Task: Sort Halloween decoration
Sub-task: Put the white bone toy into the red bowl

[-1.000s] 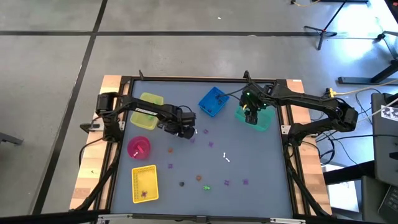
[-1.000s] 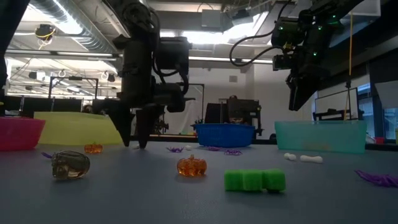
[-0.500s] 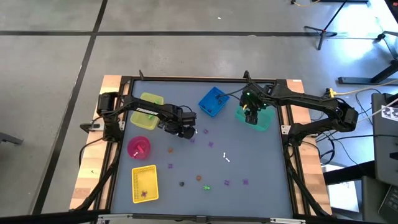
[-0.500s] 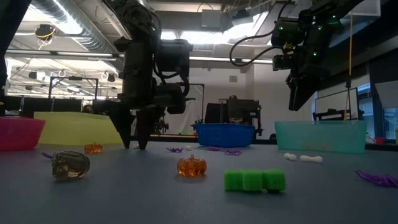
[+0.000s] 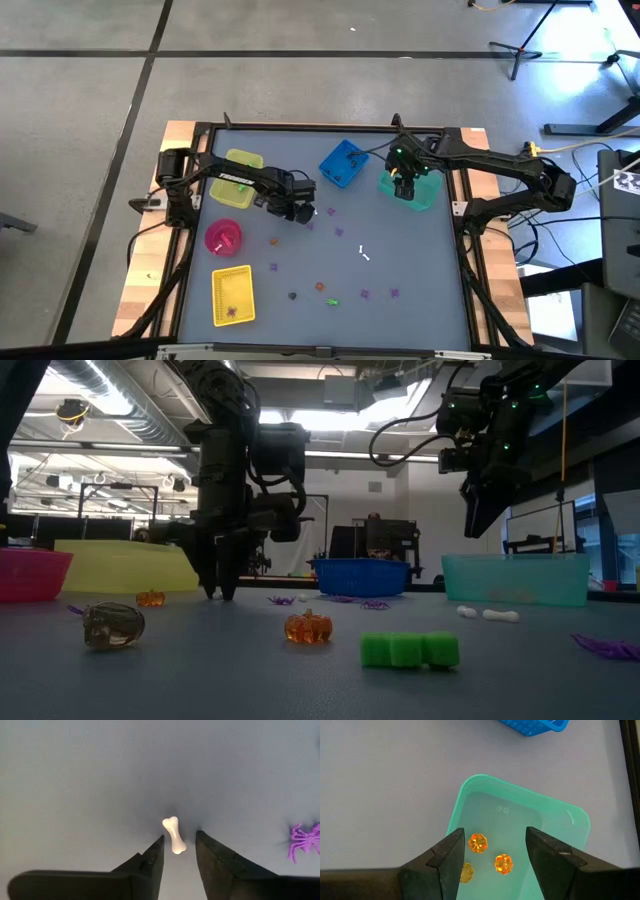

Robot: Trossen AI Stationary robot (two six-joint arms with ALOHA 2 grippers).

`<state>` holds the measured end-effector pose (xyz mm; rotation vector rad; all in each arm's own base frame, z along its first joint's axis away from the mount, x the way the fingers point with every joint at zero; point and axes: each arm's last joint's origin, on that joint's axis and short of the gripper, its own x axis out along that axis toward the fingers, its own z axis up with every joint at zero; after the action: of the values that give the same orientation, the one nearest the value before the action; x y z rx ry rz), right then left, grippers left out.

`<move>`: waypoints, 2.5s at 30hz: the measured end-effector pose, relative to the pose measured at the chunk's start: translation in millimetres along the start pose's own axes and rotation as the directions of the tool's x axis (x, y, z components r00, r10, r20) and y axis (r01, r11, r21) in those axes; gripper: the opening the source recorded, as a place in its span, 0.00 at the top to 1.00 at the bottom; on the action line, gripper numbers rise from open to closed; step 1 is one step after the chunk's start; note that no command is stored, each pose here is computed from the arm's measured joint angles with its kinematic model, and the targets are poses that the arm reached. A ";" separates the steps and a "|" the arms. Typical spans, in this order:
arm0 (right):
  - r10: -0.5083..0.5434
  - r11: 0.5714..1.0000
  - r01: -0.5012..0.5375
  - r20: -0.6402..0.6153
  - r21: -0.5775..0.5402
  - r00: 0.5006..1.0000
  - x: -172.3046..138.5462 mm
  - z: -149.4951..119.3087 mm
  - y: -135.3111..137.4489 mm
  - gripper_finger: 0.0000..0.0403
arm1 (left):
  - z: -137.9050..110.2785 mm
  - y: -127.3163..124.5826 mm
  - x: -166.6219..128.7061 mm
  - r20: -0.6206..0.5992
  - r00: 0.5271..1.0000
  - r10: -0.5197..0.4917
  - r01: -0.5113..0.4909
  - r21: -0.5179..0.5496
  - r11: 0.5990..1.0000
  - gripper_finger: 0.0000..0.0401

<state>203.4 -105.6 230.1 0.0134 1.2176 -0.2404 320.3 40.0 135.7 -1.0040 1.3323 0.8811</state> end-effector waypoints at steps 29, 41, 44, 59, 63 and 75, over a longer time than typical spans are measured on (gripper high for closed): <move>0.000 1.000 0.000 0.000 -0.001 1.000 -0.1 0.0 0.0 0.48 | -0.7 0.0 0.8 -0.017 1.000 -0.006 0.006 0.002 1.000 0.87; 0.000 1.000 0.000 0.000 0.000 1.000 0.0 0.0 0.0 0.48 | -0.8 0.3 0.7 -0.017 1.000 -0.001 0.001 0.003 1.000 0.96; 0.000 1.000 0.000 0.000 0.000 1.000 -0.1 0.0 0.0 0.48 | -0.8 0.3 0.7 -0.017 1.000 -0.001 0.001 0.003 1.000 0.96; 0.000 1.000 0.000 0.000 0.000 1.000 -0.1 -0.1 0.0 0.48 | -6.1 5.1 -24.4 -0.011 0.998 -0.054 0.055 0.035 0.998 0.96; 0.000 1.000 0.000 0.000 0.000 1.000 -0.1 -0.1 0.0 0.48 | -13.5 7.4 -37.4 -0.036 0.996 -0.078 0.080 0.047 0.996 0.96; 0.000 1.000 0.000 0.000 0.000 1.000 -0.1 0.0 0.0 0.48 | -63.8 26.6 -86.6 -0.141 0.989 -0.050 0.071 0.154 0.986 0.96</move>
<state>203.3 -105.6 230.2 0.0134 1.2173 -0.2406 268.1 -6.6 221.8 -0.9892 1.4558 0.6590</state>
